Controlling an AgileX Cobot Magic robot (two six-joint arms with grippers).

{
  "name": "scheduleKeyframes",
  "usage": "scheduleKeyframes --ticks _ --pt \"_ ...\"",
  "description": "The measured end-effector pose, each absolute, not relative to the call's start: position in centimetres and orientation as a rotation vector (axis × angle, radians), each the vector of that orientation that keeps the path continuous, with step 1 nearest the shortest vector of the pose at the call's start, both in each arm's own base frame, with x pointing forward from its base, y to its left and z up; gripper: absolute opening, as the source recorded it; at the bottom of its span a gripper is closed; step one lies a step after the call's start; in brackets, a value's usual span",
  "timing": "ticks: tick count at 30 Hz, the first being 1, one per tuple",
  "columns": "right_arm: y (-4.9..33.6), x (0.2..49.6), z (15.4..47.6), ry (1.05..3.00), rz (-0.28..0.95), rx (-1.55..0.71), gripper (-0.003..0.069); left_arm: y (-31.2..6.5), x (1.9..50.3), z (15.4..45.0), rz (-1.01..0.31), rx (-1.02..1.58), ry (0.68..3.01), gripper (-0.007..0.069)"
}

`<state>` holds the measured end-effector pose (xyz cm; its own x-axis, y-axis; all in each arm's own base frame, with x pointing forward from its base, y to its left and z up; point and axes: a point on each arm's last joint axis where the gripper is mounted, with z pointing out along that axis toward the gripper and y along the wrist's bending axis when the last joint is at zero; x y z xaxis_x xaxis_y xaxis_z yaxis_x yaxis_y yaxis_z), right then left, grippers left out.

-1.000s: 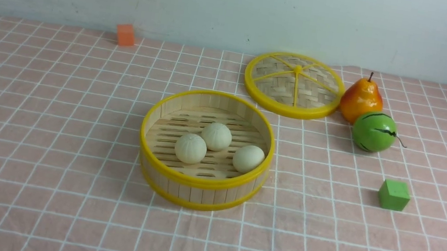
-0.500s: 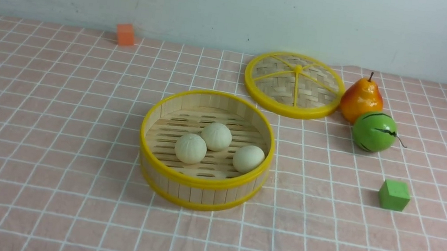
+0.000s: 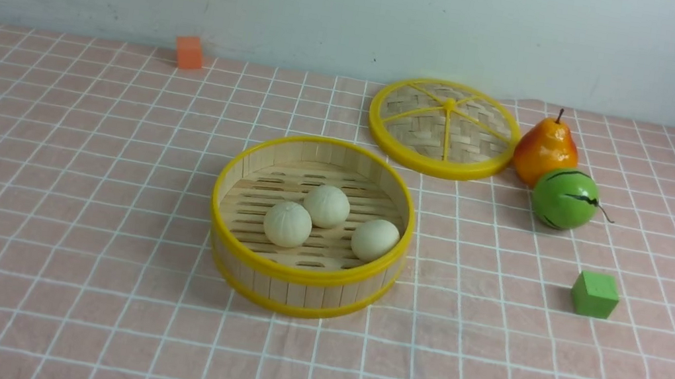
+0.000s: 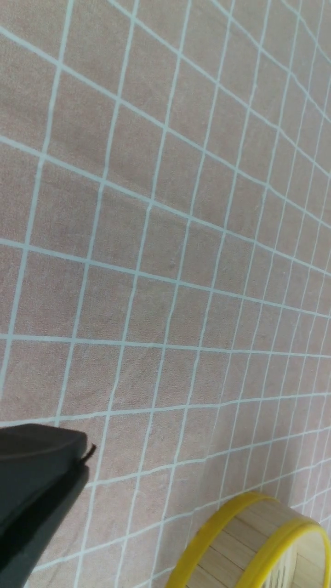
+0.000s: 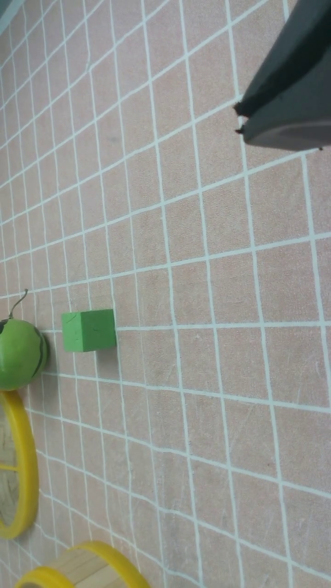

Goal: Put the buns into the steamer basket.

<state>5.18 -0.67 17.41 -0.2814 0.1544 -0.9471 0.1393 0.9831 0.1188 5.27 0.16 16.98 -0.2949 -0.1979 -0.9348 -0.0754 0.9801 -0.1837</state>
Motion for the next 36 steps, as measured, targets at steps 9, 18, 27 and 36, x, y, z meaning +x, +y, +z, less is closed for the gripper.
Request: scheduleKeyframes --ticks 9,18,27,36 --pt "-0.67 5.18 17.41 1.861 0.015 0.213 0.0018 0.16 5.27 16.98 -0.122 -0.199 1.871 -0.0013" --pt "-0.67 5.18 17.41 1.861 0.015 0.213 0.0032 0.16 5.27 16.98 -0.122 -0.199 1.871 -0.0013" --pt "-0.67 5.18 17.41 1.861 0.015 0.213 0.0042 0.16 5.27 16.98 -0.122 -0.199 1.871 -0.0013" --pt "-0.67 5.18 17.41 1.861 0.015 0.213 0.0054 0.16 5.28 17.00 -0.123 -0.198 1.868 -0.0013"
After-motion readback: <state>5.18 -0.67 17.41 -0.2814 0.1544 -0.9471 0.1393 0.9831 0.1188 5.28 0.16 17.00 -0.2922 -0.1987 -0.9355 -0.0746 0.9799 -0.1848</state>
